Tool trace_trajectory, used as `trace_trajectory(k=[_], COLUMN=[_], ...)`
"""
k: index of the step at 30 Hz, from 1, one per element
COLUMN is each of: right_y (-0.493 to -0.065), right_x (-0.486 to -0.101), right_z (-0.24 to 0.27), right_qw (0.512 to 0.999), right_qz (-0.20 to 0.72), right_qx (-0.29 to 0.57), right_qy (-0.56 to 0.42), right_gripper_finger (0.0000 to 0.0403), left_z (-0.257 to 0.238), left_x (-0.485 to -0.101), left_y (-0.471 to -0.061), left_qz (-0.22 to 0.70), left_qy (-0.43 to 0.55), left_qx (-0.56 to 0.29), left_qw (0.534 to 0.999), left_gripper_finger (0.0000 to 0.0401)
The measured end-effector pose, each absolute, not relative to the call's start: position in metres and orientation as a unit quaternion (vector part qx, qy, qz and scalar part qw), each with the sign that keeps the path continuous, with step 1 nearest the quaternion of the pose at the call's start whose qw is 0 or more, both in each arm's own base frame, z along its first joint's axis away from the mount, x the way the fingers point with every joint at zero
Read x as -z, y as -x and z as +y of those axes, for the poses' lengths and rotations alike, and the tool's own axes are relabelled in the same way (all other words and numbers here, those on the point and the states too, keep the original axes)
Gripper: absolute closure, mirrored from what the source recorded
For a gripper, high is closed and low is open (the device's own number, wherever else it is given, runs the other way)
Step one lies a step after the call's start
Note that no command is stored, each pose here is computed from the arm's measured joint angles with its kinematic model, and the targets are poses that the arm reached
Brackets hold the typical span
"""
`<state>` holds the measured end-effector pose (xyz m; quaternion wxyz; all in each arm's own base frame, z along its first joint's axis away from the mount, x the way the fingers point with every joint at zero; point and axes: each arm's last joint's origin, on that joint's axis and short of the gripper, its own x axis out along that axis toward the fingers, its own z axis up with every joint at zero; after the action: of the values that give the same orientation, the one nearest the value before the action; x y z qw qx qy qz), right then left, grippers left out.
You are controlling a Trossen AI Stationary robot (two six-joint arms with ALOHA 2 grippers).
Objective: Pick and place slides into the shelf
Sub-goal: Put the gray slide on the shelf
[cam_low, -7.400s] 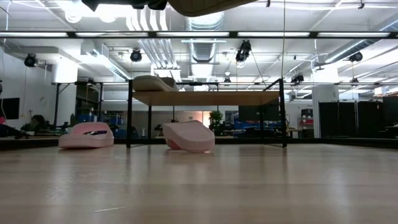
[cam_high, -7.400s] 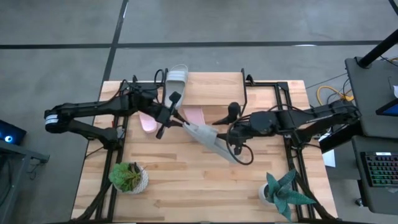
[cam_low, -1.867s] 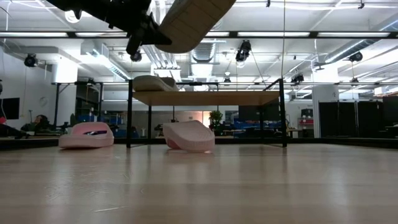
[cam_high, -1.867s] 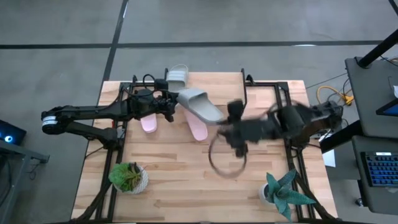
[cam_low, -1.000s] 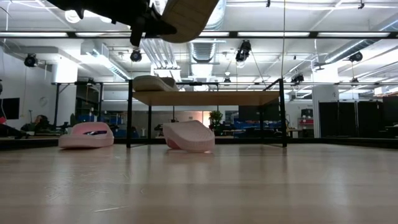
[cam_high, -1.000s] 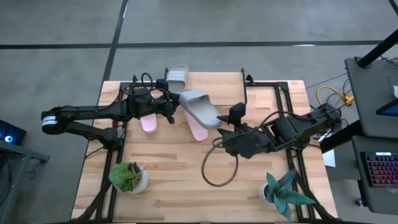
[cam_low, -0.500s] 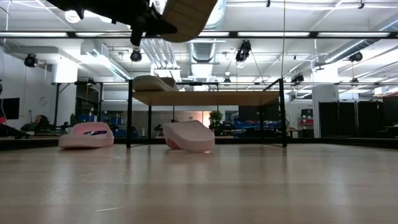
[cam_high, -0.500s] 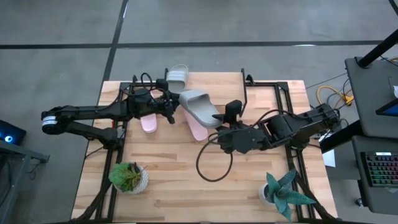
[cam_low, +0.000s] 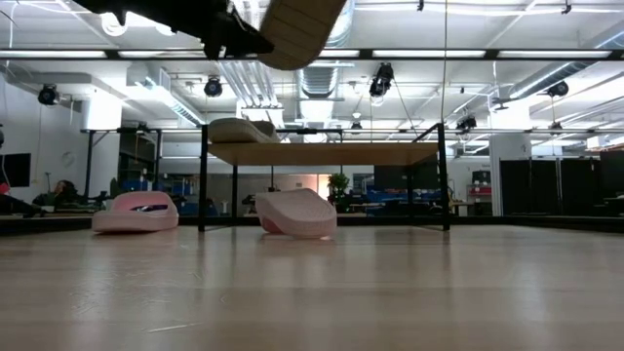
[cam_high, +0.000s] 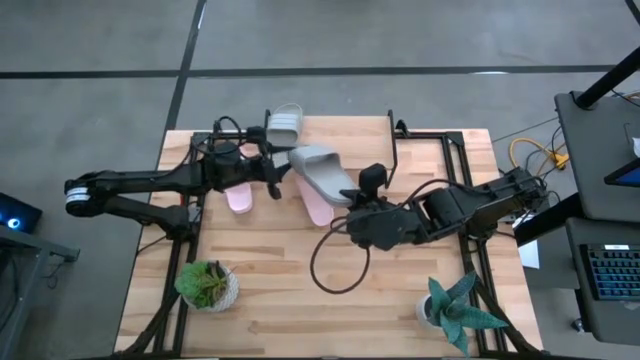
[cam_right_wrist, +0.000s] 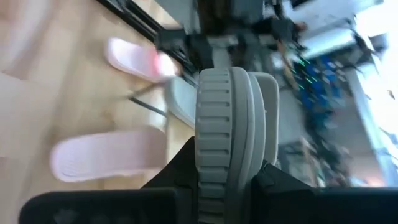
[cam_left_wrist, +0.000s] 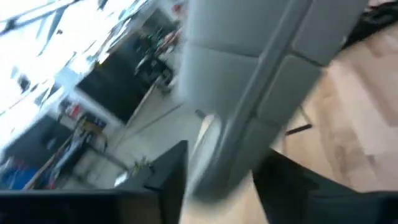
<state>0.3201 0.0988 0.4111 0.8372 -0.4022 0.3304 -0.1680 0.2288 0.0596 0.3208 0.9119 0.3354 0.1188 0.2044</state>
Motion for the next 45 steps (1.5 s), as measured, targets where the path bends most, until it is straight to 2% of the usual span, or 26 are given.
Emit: trace_trajectory(k=[5, 9, 13, 20, 36, 45], right_y=[-0.320, -0.323, -0.327, -0.342, -0.363, -0.366], right_x=[-0.406, -0.400, -0.387, -0.363, -0.316, -0.302], right_z=[0.094, 0.087, 0.075, 0.047, 0.001, -0.007], right_qw=[0.809, 0.811, 0.809, 0.797, 0.791, 0.825], right_qz=[0.339, 0.344, 0.358, 0.359, 0.328, 0.336], right_qx=[0.235, 0.251, 0.270, 0.326, 0.372, 0.261], right_qy=[0.419, 0.401, 0.381, 0.360, 0.358, 0.372], right_gripper_finger=[0.0356, 0.0356, 0.0356, 0.0357, 0.0358, 0.0358], left_z=[0.056, 0.051, 0.045, 0.034, 0.032, 0.032], left_x=[-0.327, -0.342, -0.356, -0.370, -0.365, -0.365], left_y=[-0.206, -0.184, -0.161, -0.135, -0.129, -0.129], left_qz=[0.141, 0.095, 0.027, -0.051, -0.031, -0.030], left_qy=[-0.292, -0.226, -0.149, -0.055, -0.031, -0.031], left_qx=[-0.226, -0.242, -0.246, -0.166, -0.153, -0.153], left_qw=[0.918, 0.939, 0.957, 0.983, 0.987, 0.987], left_gripper_finger=[0.0182, 0.0164, 0.0162, 0.0162, 0.0161, 0.0161])
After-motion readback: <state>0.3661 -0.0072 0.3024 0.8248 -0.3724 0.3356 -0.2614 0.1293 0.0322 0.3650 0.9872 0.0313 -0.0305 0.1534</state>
